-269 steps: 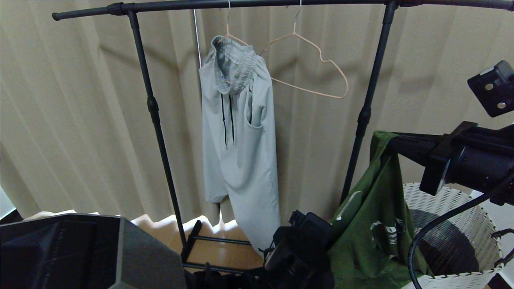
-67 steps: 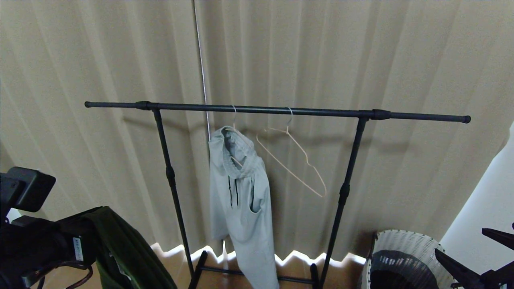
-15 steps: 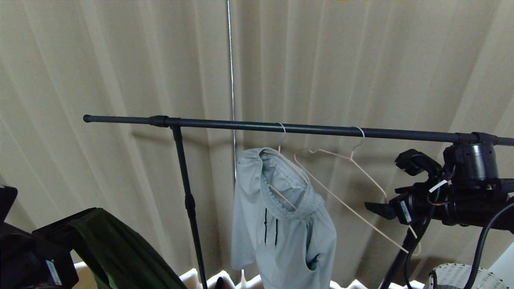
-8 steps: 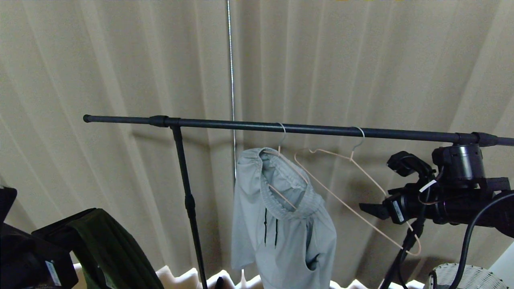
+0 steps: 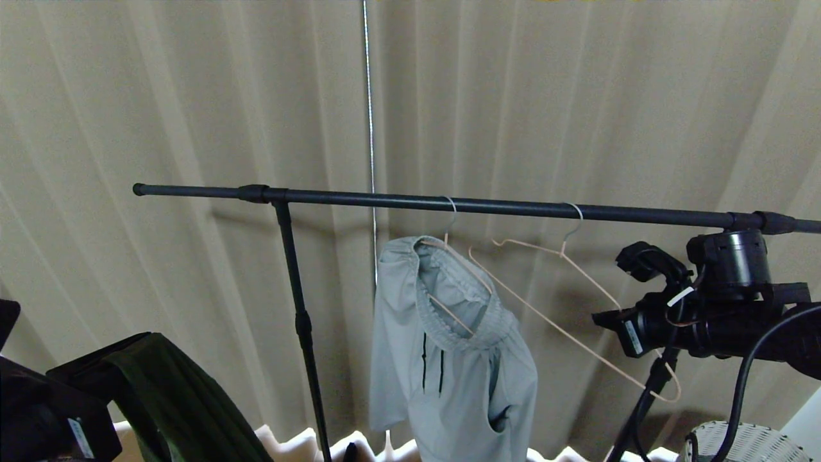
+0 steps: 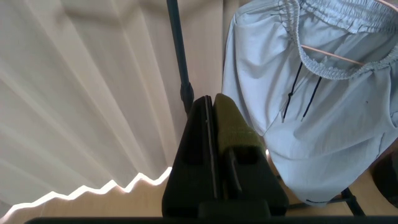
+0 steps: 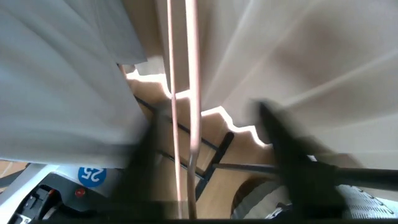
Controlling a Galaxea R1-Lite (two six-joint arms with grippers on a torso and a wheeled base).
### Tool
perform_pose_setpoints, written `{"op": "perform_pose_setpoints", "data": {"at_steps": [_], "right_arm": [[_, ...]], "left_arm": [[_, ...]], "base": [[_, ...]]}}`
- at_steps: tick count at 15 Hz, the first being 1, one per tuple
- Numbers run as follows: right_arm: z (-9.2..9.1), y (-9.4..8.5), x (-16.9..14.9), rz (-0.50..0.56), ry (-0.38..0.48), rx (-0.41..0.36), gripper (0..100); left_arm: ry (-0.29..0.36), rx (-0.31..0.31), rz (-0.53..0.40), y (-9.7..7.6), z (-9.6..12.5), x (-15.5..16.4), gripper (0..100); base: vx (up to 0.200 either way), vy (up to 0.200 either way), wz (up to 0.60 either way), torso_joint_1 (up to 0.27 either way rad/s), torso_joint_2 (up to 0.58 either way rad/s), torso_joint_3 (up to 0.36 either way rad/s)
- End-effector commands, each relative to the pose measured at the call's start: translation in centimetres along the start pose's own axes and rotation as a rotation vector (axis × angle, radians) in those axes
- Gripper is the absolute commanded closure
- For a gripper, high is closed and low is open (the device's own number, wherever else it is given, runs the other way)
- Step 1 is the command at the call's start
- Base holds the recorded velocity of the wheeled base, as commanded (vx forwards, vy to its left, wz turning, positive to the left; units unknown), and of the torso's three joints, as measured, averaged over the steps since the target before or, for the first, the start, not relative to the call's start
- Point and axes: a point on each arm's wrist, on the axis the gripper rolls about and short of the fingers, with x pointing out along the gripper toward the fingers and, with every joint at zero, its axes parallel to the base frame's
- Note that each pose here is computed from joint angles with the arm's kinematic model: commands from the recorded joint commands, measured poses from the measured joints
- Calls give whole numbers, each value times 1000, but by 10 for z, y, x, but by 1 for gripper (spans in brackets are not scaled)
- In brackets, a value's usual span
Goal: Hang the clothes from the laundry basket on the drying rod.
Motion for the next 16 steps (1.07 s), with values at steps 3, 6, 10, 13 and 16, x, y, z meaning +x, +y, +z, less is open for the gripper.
{"op": "perform_pose_setpoints", "data": {"at_steps": [3, 6, 10, 13, 16], "right_arm": [[-1, 2, -7, 1, -9, 0, 100], [3, 3, -18, -7, -45, 11, 100], [12, 5, -43, -19, -129, 101, 100], [5, 7, -62, -31, -160, 113, 100], [-7, 9, -78, -47, -173, 119, 100]], "left_arm": [[2, 1, 1, 0, 0, 0, 100], [3, -1, 2, 0, 0, 1, 100], [7, 3, 1, 0, -1, 1, 100], [11, 13, -1, 0, -2, 1, 100], [26, 59, -3, -1, -8, 0, 100]], "base": [[0, 0, 0, 0, 0, 0], [0, 0, 0, 0, 0, 0], [0, 0, 0, 0, 0, 0], [0, 0, 0, 0, 0, 0], [0, 0, 0, 0, 0, 0]]}}
